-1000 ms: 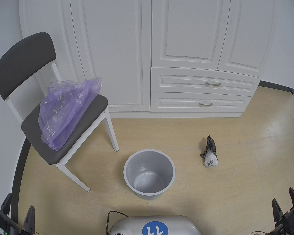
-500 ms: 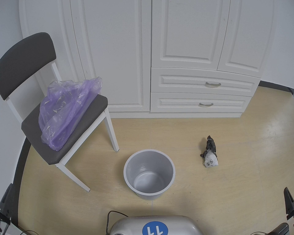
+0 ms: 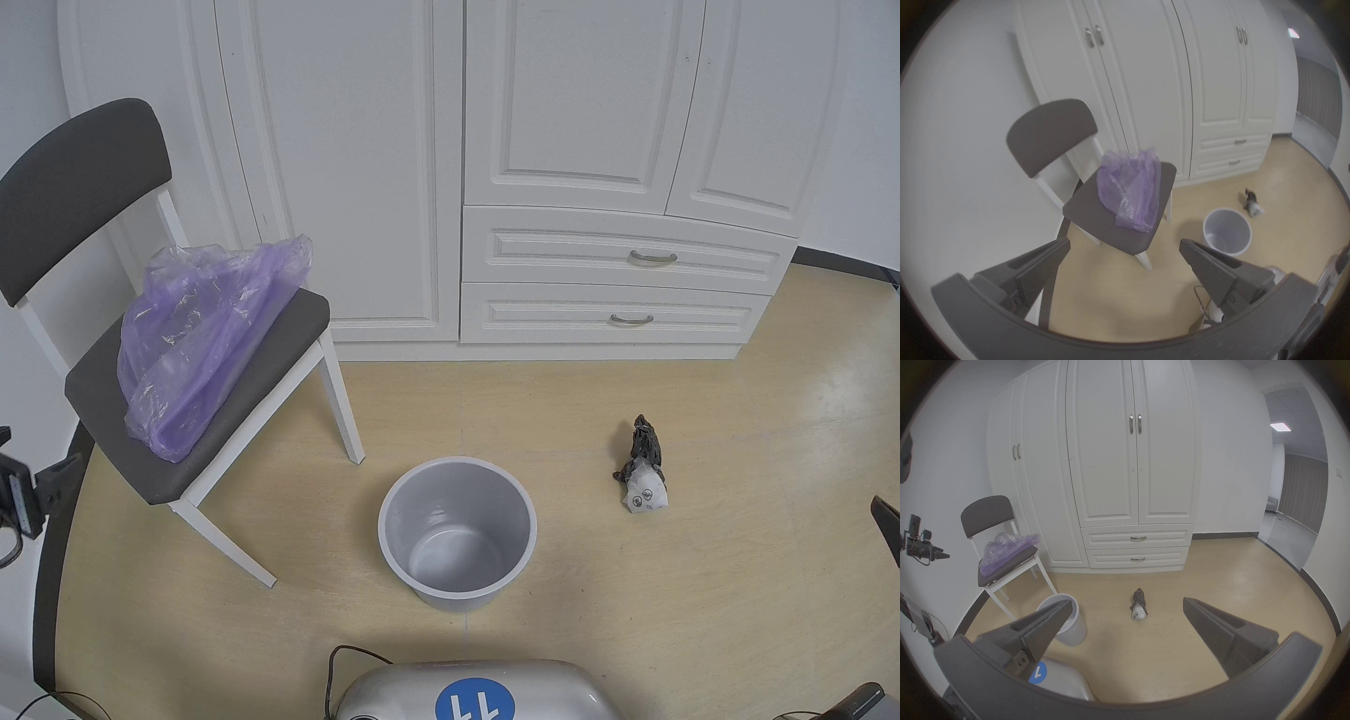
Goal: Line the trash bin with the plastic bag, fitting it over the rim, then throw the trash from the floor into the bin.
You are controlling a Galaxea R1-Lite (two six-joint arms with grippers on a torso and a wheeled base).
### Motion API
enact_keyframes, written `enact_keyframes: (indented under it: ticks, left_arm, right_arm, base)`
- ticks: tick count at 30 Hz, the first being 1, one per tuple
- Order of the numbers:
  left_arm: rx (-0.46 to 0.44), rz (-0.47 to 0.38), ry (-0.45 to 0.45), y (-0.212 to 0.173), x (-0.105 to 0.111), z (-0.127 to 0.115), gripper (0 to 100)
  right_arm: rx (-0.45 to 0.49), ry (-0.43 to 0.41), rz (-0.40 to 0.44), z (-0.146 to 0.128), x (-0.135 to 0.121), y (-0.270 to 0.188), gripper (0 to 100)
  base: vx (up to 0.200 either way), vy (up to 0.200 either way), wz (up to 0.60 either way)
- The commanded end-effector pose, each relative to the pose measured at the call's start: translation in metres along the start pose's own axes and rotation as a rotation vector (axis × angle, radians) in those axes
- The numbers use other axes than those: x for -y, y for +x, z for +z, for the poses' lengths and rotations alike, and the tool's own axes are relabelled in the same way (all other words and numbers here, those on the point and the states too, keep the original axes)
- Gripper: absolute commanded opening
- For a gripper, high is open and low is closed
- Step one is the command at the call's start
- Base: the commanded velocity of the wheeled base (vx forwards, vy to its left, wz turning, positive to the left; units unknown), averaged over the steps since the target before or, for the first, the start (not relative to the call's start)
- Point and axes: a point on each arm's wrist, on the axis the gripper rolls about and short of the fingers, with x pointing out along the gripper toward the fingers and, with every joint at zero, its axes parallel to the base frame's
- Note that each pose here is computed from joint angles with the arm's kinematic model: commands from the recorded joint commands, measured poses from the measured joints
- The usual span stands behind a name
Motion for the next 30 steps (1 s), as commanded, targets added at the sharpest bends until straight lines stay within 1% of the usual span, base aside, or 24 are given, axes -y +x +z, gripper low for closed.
enact_keyframes:
  ticks: [1, 3, 5, 7, 9, 11, 15, 16, 17, 21, 26, 30]
  left_arm:
    - [-0.190, -0.057, 0.171, 0.071, 0.042, 0.030, 100]
    - [-0.240, -0.043, 0.216, 0.088, 0.054, 0.029, 100]
    - [-0.263, -0.019, 0.235, 0.095, 0.059, 0.028, 100]
    - [-0.317, 0.047, 0.274, 0.111, 0.066, 0.024, 100]
    - [-0.337, 0.078, 0.291, 0.122, 0.070, 0.023, 100]
    - [-0.354, 0.088, 0.299, 0.129, 0.073, 0.022, 100]
    - [-0.386, 0.135, 0.317, 0.154, 0.081, 0.022, 100]
    - [-0.389, 0.144, 0.319, 0.157, 0.082, 0.021, 100]
    - [-0.397, 0.175, 0.322, 0.167, 0.085, 0.020, 100]
    - [-0.385, 0.246, 0.319, 0.187, 0.089, 0.018, 100]
    - [-0.368, 0.314, 0.288, 0.211, 0.087, 0.014, 100]
    - [-0.363, 0.335, 0.268, 0.219, 0.083, 0.013, 100]
  right_arm:
    - [-0.054, 0.000, 0.001, 0.026, 0.001, 0.030, 100]
    - [-0.073, 0.001, 0.007, 0.030, 0.001, 0.037, 100]
    - [-0.087, 0.003, 0.010, 0.029, 0.001, 0.040, 100]
    - [-0.124, 0.004, 0.017, 0.027, 0.001, 0.048, 100]
    - [-0.139, 0.002, 0.026, 0.025, 0.000, 0.051, 100]
    - [-0.151, 0.004, 0.028, 0.024, 0.000, 0.053, 100]
    - [-0.156, 0.003, 0.034, 0.024, 0.000, 0.054, 100]
    - [-0.158, 0.003, 0.037, 0.024, 0.000, 0.055, 100]
    - [-0.159, 0.001, 0.045, 0.024, -0.001, 0.055, 100]
    - [-0.163, 0.000, 0.055, 0.024, -0.002, 0.056, 100]
    - [-0.161, 0.000, 0.055, 0.024, -0.002, 0.055, 100]
    - [-0.158, 0.000, 0.055, 0.024, -0.002, 0.055, 100]
  base:
    - [0.000, 0.000, 0.00]
    - [0.000, 0.000, 0.00]
    - [0.000, 0.000, 0.00]
    - [0.000, 0.000, 0.00]
    - [0.000, 0.000, 0.00]
    - [0.000, 0.000, 0.00]
    - [0.000, 0.000, 0.00]
    - [0.000, 0.000, 0.00]
    - [0.000, 0.000, 0.00]
    - [0.000, 0.000, 0.00]
    - [0.000, 0.000, 0.00]
    - [0.000, 0.000, 0.00]
